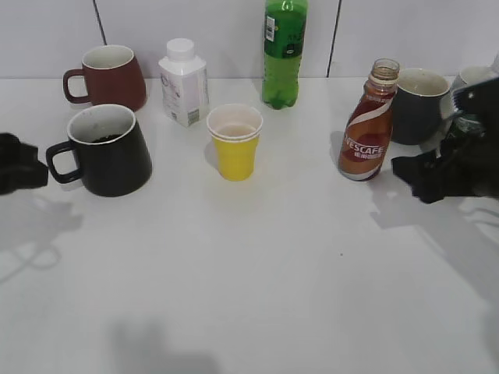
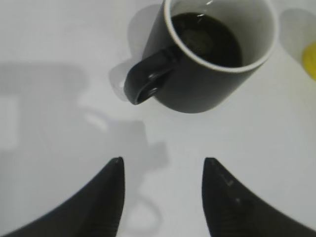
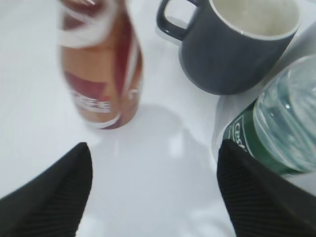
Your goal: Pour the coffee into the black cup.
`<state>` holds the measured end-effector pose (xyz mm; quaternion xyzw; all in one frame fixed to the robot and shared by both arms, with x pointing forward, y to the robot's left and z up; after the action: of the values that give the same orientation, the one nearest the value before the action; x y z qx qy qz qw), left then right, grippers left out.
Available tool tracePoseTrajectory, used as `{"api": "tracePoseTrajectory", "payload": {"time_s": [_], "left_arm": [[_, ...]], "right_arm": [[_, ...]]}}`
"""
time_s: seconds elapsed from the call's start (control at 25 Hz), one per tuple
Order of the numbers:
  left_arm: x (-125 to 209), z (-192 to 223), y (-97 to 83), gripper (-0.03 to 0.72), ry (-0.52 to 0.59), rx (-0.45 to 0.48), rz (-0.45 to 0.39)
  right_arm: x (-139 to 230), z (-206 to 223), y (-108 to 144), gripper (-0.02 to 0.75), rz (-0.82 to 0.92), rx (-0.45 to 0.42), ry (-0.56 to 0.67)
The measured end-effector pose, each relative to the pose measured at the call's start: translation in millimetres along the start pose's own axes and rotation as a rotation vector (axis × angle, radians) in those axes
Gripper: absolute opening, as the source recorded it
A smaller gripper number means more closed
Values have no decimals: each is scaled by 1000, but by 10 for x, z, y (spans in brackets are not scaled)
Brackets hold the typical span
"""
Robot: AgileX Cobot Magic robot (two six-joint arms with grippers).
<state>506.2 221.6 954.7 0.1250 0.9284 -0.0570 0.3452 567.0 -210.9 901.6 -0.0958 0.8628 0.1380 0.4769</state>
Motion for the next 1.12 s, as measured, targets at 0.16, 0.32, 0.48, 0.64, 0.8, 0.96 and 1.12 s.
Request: {"api": "tracePoseTrajectory", "payload": {"time_s": [0.16,0.32,0.48,0.64,0.8,0.96,1.12], "left_arm": [[-137,-148,-44,382,56,21,-31],[-205,-279,-62,379,80,30,-35],[-149,-451,-70,379,94,36,8],[-163,-744,-74,379,27,38,51],[-139,-1113,-80,379,-61,39,63],[-22,-1551,-83,379,-159,38,86],[195,-1807,-72,379,-219,27,125]], "right_arm": [[-138,-152,-13,624,27,73,56],[-296,-315,186,611,-22,112,132],[-504,-555,350,599,-7,140,165],[-766,-920,508,596,63,106,95],[-891,-1381,619,596,156,50,28],[-920,-1837,596,595,195,37,-26],[-788,-2252,505,595,211,60,-25]]}}
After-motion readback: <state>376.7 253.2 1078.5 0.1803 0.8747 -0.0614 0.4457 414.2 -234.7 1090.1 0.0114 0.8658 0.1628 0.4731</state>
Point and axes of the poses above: a point on each arm's last joint axis where the gripper is mounted, z pointing out along that axis toward the gripper, y along the wrist's bending axis when the last joint is at zero, x = y × z, the point moved 8 cm from there along z, pointing out along that axis toward the gripper, and after that the axes turned 13 degrees about z, right-handed, at the moved point
